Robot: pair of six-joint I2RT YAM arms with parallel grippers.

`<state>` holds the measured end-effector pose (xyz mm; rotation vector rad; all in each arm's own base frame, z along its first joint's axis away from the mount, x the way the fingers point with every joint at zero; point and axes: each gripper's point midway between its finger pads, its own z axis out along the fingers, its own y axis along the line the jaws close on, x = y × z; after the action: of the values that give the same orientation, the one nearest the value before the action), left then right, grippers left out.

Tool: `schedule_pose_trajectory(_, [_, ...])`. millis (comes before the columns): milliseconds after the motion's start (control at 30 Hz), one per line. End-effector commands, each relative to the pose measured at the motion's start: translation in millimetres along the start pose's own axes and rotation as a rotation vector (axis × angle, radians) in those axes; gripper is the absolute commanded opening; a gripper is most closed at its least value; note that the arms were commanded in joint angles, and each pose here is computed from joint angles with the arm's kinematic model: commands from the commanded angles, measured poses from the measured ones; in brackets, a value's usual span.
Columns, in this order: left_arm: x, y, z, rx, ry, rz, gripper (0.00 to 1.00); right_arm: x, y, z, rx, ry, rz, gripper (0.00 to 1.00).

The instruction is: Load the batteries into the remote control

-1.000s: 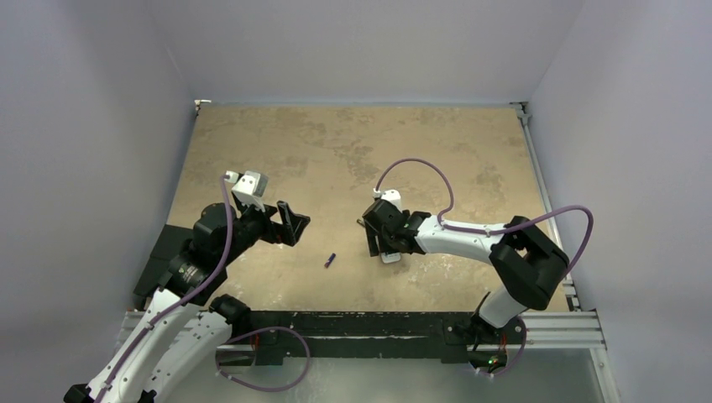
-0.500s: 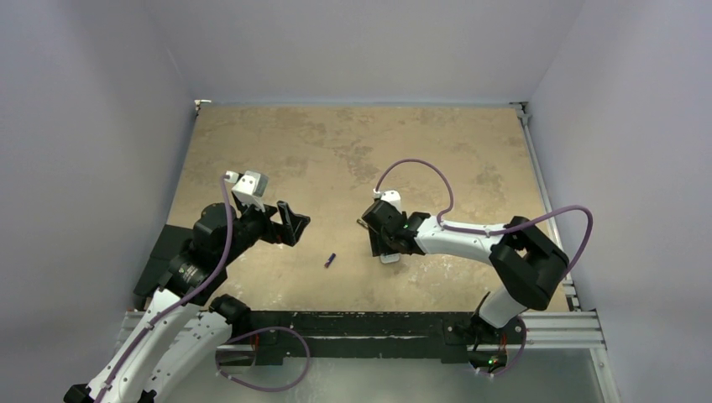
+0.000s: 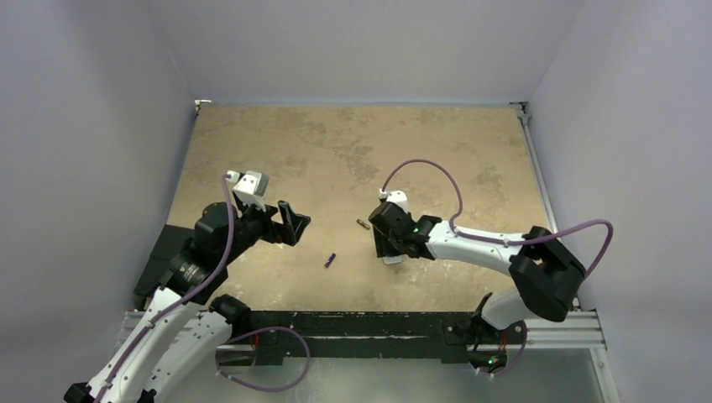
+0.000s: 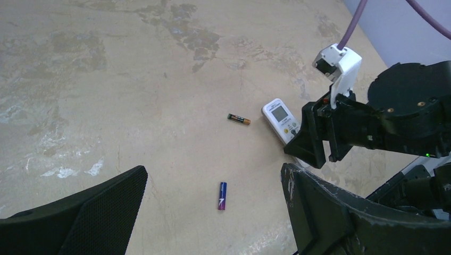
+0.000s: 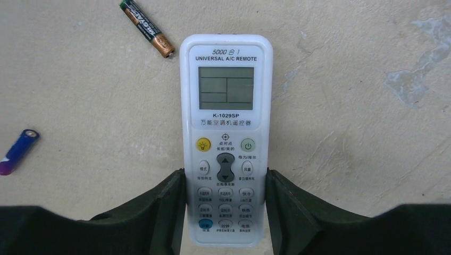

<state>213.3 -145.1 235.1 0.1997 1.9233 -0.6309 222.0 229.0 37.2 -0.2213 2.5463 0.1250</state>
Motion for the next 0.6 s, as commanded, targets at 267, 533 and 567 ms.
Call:
schedule_pose_trajectory(267, [-8.9, -17.3, 5.5, 0.084, -0.015, -0.03, 0.99, -16.6, 15.7, -48.0, -0.218, -0.118, 0.0, 0.0])
schedule_pose_trajectory(533, [-9.4, -38.9, 2.7, 0.171, 0.027, -0.142, 0.99, -24.8, 46.9, -85.3, -0.484, -0.207, -0.124, 0.0])
schedule_pose_trajectory(567, [-8.8, -42.1, 2.2, 0.181, 0.044, -0.156, 0.99, -26.2, 50.8, -89.8, -0.509, -0.22, -0.142, 0.0])
